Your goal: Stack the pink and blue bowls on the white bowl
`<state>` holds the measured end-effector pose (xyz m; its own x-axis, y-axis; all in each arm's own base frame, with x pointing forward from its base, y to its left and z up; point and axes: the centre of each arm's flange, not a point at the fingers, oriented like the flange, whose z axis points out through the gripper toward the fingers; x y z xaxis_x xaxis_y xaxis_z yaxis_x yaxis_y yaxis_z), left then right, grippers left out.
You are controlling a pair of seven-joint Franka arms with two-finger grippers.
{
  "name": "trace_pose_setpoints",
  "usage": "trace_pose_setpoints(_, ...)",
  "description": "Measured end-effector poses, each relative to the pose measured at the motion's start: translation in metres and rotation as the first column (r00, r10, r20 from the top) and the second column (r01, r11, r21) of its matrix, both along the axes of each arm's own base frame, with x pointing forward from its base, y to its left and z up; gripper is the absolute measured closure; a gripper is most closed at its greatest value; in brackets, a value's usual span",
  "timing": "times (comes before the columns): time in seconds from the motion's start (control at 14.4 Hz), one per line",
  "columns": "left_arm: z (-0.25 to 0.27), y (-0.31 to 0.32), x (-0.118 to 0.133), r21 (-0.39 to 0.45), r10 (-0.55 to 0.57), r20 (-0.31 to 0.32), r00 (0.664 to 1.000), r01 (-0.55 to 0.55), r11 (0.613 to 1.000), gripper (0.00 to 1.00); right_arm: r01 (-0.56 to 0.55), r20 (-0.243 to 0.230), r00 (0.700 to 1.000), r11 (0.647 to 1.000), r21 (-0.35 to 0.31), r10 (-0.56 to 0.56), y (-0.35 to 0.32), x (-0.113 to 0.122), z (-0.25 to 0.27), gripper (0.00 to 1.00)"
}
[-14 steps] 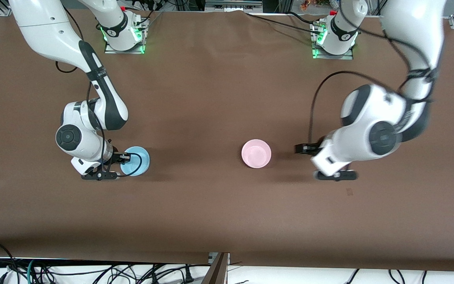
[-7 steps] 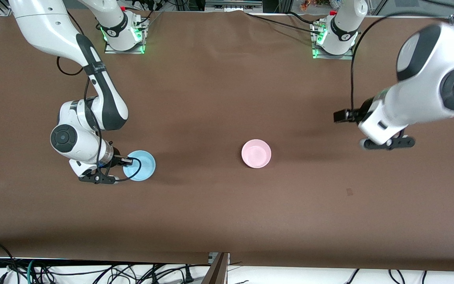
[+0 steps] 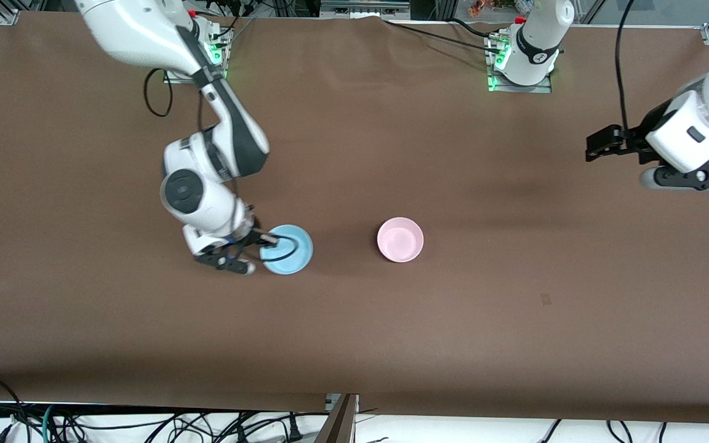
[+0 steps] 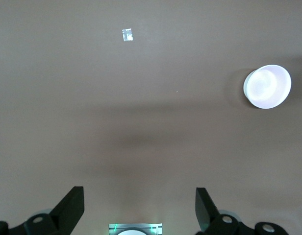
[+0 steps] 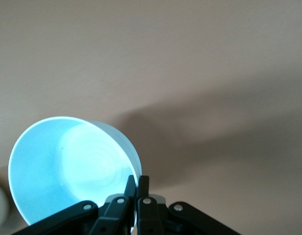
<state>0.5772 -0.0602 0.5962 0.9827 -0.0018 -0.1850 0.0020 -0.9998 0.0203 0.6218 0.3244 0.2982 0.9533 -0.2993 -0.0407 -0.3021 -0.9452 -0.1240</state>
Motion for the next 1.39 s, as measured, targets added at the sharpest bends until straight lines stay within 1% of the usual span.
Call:
trace_pose_setpoints(0.21, -0.01, -0.002, -0.002, 0.003, -0.004, -0.031, 1.0, 0.005, 1.0, 0.0, 0.11, -0.007, 0.994, 0.993, 0.052, -0.11, 0.059, -0.018, 0.016, 0.97)
trace_pose_setpoints(0.35, -0.012, 0.009, -0.001, 0.004, 0.012, -0.035, 0.999, -0.012, 1.0, 0.0, 0.152, -0.018, 0.988, 0.985, 0.084, -0.151, 0.099, -0.03, 0.022, 0.97)
trace_pose_setpoints(0.49, -0.012, 0.017, -0.001, 0.002, 0.019, -0.035, 0.999, -0.019, 1.0, 0.0, 0.187, -0.034, 0.982, 0.977, 0.101, -0.184, 0.137, -0.046, 0.016, 0.97)
trace_pose_setpoints(0.56, -0.012, 0.017, -0.001, 0.001, 0.016, -0.035, 0.999, -0.016, 1.0, 0.0, 0.195, -0.033, 0.981, 0.974, 0.116, -0.193, 0.154, -0.053, 0.01, 0.97)
trace_pose_setpoints(0.7, -0.012, 0.016, -0.001, 0.001, 0.012, -0.035, 0.999, -0.012, 1.0, 0.0, 0.216, -0.012, 0.976, 0.962, 0.167, -0.217, 0.182, -0.064, -0.005, 0.97)
trace_pose_setpoints(0.83, -0.012, 0.016, -0.001, 0.001, 0.013, -0.034, 0.999, -0.013, 1.0, 0.0, 0.23, 0.017, 0.971, 0.946, 0.23, -0.24, 0.2, -0.067, -0.016, 0.97)
trace_pose_setpoints(0.9, -0.012, 0.018, -0.001, 0.001, 0.014, -0.035, 0.999, -0.014, 1.0, 0.0, 0.234, 0.028, 0.968, 0.939, 0.253, -0.249, 0.206, -0.064, -0.019, 0.97)
trace_pose_setpoints(1.04, -0.012, 0.017, 0.0, 0.002, 0.009, -0.032, 0.999, -0.009, 1.0, 0.0, 0.238, 0.04, 0.965, 0.93, 0.279, -0.259, 0.212, -0.055, -0.021, 0.97)
trace_pose_setpoints(1.11, -0.011, 0.02, 0.001, 0.007, 0.019, -0.017, 1.0, -0.019, 1.0, 0.0, 0.238, 0.041, 0.965, 0.929, 0.285, -0.26, 0.214, -0.052, -0.022, 0.97)
trace_pose_setpoints(1.18, -0.012, 0.026, 0.005, 0.012, 0.031, 0.025, 0.999, -0.032, 0.999, 0.0, 0.238, 0.039, 0.965, 0.928, 0.285, -0.259, 0.216, -0.051, -0.023, 0.97)
trace_pose_setpoints(1.32, -0.014, 0.03, 0.004, 0.013, 0.039, 0.162, 0.986, -0.042, 0.999, 0.0, 0.236, 0.011, 0.969, 0.938, 0.255, -0.247, 0.216, -0.055, -0.027, 0.97)
trace_pose_setpoints(1.39, -0.015, 0.026, -0.005, 0.014, 0.034, 0.204, 0.978, -0.038, 0.999, 0.0, 0.235, -0.009, 0.971, 0.944, 0.233, -0.239, 0.216, -0.057, -0.03, 0.97)
